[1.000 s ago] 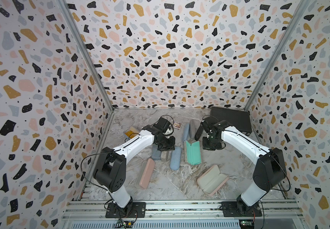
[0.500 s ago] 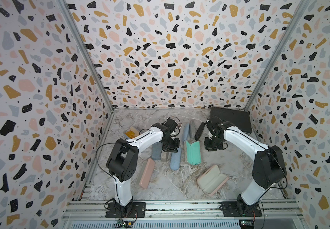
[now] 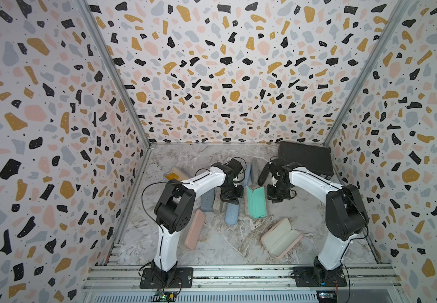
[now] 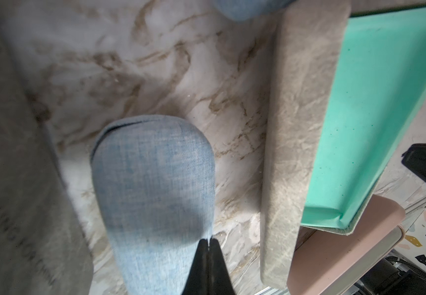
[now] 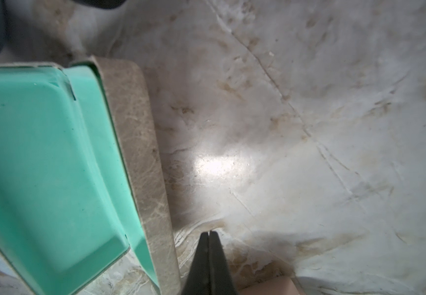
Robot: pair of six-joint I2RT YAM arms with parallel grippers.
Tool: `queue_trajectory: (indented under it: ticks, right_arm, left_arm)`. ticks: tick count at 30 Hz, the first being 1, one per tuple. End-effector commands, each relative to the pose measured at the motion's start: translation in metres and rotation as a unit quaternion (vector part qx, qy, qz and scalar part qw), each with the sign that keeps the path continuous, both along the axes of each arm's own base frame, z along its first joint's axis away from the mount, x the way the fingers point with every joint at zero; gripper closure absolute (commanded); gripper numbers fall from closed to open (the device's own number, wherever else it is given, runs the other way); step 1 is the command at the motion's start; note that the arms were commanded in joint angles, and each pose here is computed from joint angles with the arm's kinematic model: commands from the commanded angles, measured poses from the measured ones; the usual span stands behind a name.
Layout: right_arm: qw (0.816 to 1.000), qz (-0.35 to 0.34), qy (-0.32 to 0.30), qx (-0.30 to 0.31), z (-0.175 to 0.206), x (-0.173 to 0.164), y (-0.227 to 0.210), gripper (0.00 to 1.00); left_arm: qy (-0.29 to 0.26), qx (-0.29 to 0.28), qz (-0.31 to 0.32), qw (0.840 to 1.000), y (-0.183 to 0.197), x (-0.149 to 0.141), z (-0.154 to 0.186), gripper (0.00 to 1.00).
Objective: Close the glasses case
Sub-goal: Close the glasses case at the center of the board.
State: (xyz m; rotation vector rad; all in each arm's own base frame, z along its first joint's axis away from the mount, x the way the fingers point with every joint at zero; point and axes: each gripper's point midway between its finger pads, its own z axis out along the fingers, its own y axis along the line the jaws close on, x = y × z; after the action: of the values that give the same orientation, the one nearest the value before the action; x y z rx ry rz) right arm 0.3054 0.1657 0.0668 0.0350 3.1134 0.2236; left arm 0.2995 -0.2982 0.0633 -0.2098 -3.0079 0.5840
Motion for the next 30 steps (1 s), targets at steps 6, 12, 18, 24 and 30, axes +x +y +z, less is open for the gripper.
queue_trajectory:
  ticks: [6, 12, 18, 24, 30]
  right_arm:
    - [1.000, 0.008, 0.016, -0.001, -0.013, -0.003, 0.000, 1.00]
    - [0.999, 0.022, 0.030, 0.018, -0.020, -0.003, 0.008, 1.00]
    - [0.998, 0.038, 0.029, 0.041, -0.017, -0.002, 0.017, 1.00]
    - [0.995, 0.054, 0.028, 0.076, -0.010, -0.003, 0.029, 1.00]
    - [0.993, 0.068, 0.033, 0.092, -0.006, -0.006, 0.038, 0.99]
  left_arm:
    - [0.003, 0.009, -0.023, 1.000, -0.011, 0.000, -0.005, 1.00]
    - [0.008, 0.013, -0.028, 0.999, -0.015, 0.000, -0.009, 1.00]
    - [0.010, 0.013, -0.032, 0.999, -0.019, -0.001, -0.010, 1.00]
    - [0.009, 0.012, -0.038, 0.999, -0.025, -0.002, -0.009, 1.00]
    - [0.007, 0.008, -0.044, 0.999, -0.031, -0.003, -0.006, 1.00]
